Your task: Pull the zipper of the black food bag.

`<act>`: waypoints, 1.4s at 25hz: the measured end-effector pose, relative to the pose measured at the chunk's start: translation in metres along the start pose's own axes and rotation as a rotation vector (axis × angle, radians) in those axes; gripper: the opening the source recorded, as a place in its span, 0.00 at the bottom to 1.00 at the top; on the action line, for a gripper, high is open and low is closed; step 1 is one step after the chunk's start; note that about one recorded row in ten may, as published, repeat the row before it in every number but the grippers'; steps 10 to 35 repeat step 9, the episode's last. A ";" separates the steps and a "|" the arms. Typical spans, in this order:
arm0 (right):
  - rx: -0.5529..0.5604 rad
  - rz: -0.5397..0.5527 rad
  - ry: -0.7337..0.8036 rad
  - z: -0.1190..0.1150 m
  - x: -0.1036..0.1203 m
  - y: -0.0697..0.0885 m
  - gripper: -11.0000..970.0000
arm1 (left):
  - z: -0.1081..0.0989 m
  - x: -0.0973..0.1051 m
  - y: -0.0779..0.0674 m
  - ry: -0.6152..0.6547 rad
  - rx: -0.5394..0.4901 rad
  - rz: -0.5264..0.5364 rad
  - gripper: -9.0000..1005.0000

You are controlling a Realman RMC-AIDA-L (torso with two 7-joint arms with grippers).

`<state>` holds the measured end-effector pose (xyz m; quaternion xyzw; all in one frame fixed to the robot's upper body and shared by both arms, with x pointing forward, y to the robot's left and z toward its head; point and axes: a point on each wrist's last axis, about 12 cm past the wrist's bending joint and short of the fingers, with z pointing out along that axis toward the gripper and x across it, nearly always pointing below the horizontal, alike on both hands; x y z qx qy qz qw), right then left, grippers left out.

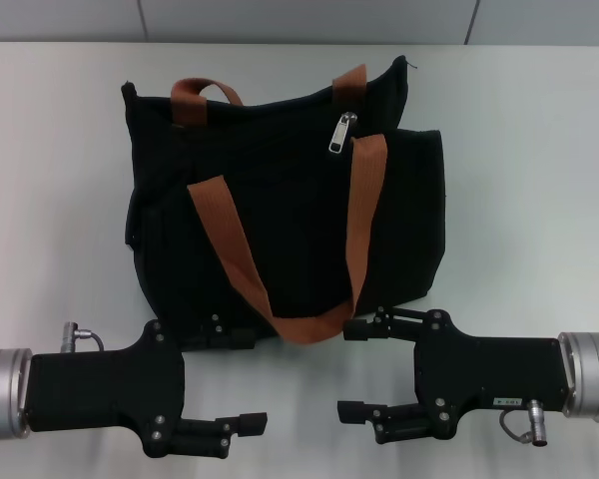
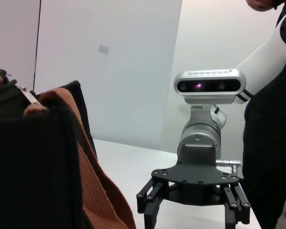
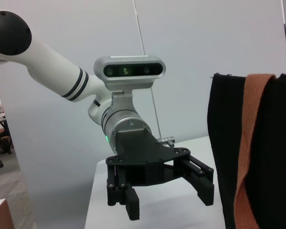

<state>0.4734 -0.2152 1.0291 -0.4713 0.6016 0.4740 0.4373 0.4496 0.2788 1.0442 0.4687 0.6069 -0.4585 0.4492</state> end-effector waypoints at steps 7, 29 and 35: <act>0.003 0.003 -0.002 -0.001 0.001 0.001 0.87 | 0.000 0.000 0.000 -0.003 0.000 -0.002 0.83; 0.005 0.003 -0.003 -0.002 0.001 0.001 0.87 | -0.001 0.000 -0.001 -0.007 -0.002 -0.003 0.83; 0.005 0.003 -0.003 -0.002 0.001 0.001 0.87 | -0.001 0.000 -0.001 -0.007 -0.002 -0.003 0.83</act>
